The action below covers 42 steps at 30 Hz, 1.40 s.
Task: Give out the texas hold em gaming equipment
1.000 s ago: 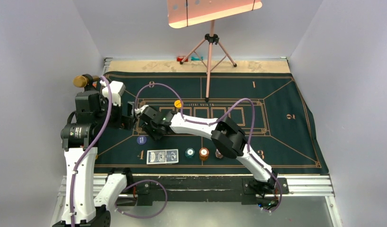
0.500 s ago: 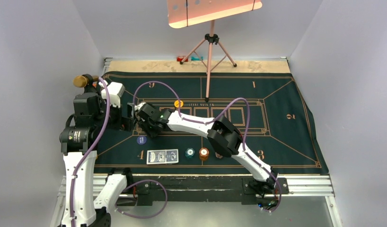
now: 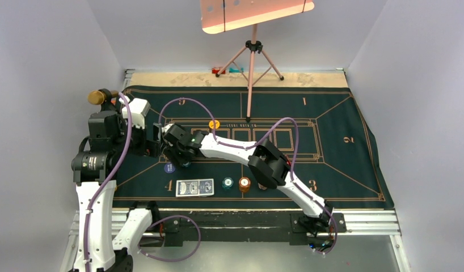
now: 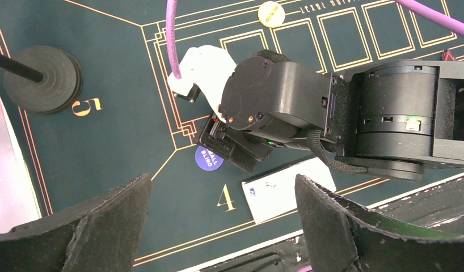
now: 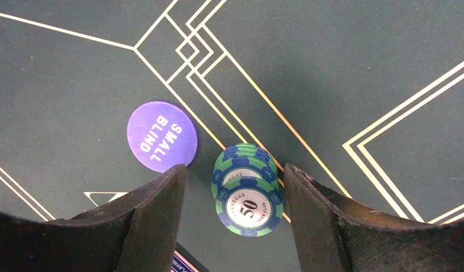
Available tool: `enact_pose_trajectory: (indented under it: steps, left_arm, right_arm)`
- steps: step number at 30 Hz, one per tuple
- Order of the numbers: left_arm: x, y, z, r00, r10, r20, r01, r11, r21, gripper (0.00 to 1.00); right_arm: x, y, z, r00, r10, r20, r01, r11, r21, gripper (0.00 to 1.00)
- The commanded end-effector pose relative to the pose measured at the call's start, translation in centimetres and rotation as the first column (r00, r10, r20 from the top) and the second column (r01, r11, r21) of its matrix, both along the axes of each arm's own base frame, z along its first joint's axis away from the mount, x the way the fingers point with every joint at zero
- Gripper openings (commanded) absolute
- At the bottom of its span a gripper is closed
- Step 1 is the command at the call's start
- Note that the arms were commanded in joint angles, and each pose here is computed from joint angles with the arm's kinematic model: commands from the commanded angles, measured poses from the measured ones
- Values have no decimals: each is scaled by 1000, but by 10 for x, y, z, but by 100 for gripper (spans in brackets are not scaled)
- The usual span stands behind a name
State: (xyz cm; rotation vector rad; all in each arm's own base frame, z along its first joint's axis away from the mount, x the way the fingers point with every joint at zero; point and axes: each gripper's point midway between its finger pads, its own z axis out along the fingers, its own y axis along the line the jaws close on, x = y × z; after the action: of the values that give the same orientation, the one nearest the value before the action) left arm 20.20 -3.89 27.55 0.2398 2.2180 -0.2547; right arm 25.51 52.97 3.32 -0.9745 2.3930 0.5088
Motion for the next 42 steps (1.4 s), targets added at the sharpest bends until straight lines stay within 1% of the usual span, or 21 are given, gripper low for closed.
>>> enact_pose_trajectory:
  steps: [1,5,7,10,18,22,24,30,33,42]
  left_arm:
    - [5,0,9,999,7,43,-7,1000,-11,100]
    - [6,1,11,999,9,48,-9,1000,-6,100]
    - [6,0,12,999,9,49,-9,1000,-8,100]
    - [7,1,15,998,10,59,-10,1000,-5,100]
    - [9,3,5,999,6,35,-6,1000,11,100]
    - [11,8,-8,1000,14,-2,-14,999,40,100]
    - [11,8,-12,1000,13,-13,-12,999,43,100]
    - [10,7,-14,1000,5,-15,-5,999,37,100]
    - [10,7,-14,1000,5,-15,-5,999,39,100]
    - [9,8,-14,1000,7,-13,-7,999,44,100]
  right_arm:
    - [15,0,51,999,-24,49,21,997,72,67]
    - [27,-25,79,996,-58,73,52,995,88,68]
    - [28,-42,96,994,-69,84,60,993,100,70]
    - [22,-73,103,993,-67,98,59,995,81,76]
    - [-18,-148,88,996,-39,86,41,999,-17,87]
    - [-40,-169,74,998,-17,67,21,998,-56,92]
    - [-50,-175,65,998,-12,55,16,998,-68,93]
    - [-68,-183,43,1000,4,10,-4,996,-92,94]
    - [-72,-183,38,1000,9,5,-8,995,-103,89]
    - [-80,-184,21,1000,6,-7,-7,991,-130,80]
